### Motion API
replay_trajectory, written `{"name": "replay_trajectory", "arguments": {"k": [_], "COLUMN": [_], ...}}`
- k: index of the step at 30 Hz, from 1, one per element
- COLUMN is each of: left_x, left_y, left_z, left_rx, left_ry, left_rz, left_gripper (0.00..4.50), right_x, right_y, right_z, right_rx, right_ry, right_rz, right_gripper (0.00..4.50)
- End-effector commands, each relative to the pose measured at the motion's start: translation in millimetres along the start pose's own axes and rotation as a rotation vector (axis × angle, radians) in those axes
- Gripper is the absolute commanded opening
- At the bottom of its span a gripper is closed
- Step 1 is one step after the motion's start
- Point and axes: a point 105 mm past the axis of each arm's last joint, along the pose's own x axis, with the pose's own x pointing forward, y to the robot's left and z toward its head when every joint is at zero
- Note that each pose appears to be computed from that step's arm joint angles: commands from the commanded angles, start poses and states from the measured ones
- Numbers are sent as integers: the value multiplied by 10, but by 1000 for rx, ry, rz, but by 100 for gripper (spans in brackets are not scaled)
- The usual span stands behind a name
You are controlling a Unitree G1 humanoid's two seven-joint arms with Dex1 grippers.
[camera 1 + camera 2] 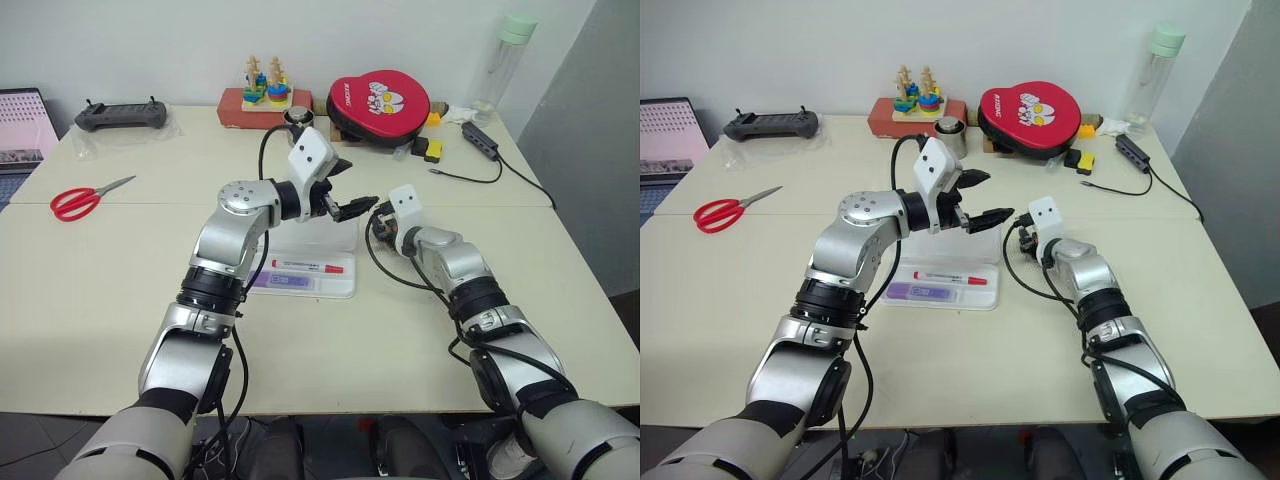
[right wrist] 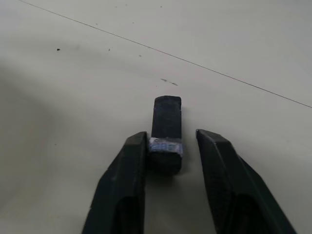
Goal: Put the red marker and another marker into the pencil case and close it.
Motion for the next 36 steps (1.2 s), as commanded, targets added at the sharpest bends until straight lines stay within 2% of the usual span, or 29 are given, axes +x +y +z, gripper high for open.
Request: {"name": "replay_trajectory", "arguments": {"k": [1, 3, 7, 10, 14, 20, 22, 28, 36], "left_x": [0, -2, -55, -215, -685, -1334, -1486, -1631, -1633], "left_y": [7, 1, 6, 28, 35, -84, -105, -87, -91], "left_z": [132, 123, 130, 165, 114, -233, -298, -343, -317], "left_rx": [26, 28, 17, 0, -45, -9, 19, 30, 49], "left_ry": [-39, -37, -43, -65, -59, 127, 171, 203, 197], "left_rz": [3, 2, 1, -10, -67, -172, -200, -207, -189], "left_gripper": [450, 450, 450, 450, 450, 450, 450, 450, 450], "right_x": [-17, -33, -133, -310, -702, -1204, -1188, -890, -759], "right_y": [-62, -83, -151, -232, -259, 488, 741, 1002, 1005], "right_z": [63, 82, 257, 488, 726, 559, 389, 161, 37], "right_rx": [-3, -2, -18, -85, -103, -260, -318, -375, -423], "right_ry": [-25, -36, -109, -201, -305, -272, -191, -75, -15], "right_rz": [-23, -25, -11, 8, 135, 623, 721, 743, 742], "right_gripper": [56, 31, 31, 31, 31, 31, 31, 31, 31]}}
